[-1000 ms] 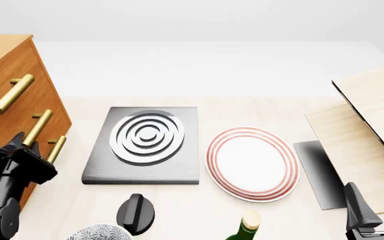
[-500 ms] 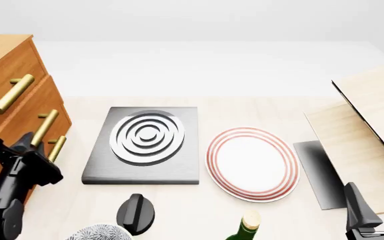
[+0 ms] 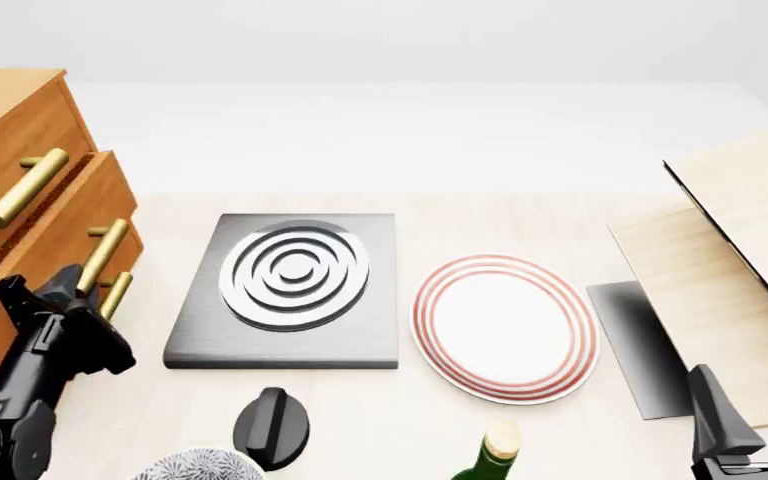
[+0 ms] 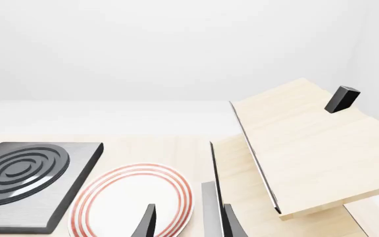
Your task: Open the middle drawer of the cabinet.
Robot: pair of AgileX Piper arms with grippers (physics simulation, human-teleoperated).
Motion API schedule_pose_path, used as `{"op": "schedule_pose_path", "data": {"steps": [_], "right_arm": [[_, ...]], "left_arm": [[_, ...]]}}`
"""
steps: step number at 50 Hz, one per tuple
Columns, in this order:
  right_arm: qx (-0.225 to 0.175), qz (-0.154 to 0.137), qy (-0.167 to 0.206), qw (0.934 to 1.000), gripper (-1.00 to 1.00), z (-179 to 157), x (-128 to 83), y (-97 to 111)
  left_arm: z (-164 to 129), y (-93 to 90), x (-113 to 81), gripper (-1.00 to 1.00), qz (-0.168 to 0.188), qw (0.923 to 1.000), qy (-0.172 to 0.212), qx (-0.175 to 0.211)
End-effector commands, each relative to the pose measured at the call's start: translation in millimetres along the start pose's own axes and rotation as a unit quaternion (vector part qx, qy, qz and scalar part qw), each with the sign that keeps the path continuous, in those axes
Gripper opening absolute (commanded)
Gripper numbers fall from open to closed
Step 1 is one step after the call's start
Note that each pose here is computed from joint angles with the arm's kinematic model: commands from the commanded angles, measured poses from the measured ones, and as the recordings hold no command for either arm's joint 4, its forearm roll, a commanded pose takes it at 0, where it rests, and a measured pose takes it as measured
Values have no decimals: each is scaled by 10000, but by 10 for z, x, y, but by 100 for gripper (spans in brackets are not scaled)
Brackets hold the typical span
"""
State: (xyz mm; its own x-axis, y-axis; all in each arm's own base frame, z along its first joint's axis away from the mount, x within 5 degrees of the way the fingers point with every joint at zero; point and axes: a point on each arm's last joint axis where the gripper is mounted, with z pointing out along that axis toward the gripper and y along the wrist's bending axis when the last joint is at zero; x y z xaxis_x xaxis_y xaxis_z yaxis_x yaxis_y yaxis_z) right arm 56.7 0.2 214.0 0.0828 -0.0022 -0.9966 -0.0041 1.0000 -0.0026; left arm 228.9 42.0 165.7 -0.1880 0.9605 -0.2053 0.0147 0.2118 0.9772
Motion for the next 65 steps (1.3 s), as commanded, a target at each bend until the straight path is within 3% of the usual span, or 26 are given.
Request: {"op": "schedule_pose_path", "data": {"steps": [1,25,28,65], "right_arm": [[4,4,-5,10000,100,-1,1,0],[5,3,-4,10000,100,-1,1,-1],[4,4,-4,10000,100,-1,1,0],[4,4,-4,10000,100,-1,1,0]], "left_arm": [[-24,14,-92,-100,212,9996,-199,-32],[-140,54,-163,-100,368,9986,-365,-114],[-205,73,-194,-100,584,9972,-442,-167],[-336,93,-284,-100,782,9943,-681,-242]]}}
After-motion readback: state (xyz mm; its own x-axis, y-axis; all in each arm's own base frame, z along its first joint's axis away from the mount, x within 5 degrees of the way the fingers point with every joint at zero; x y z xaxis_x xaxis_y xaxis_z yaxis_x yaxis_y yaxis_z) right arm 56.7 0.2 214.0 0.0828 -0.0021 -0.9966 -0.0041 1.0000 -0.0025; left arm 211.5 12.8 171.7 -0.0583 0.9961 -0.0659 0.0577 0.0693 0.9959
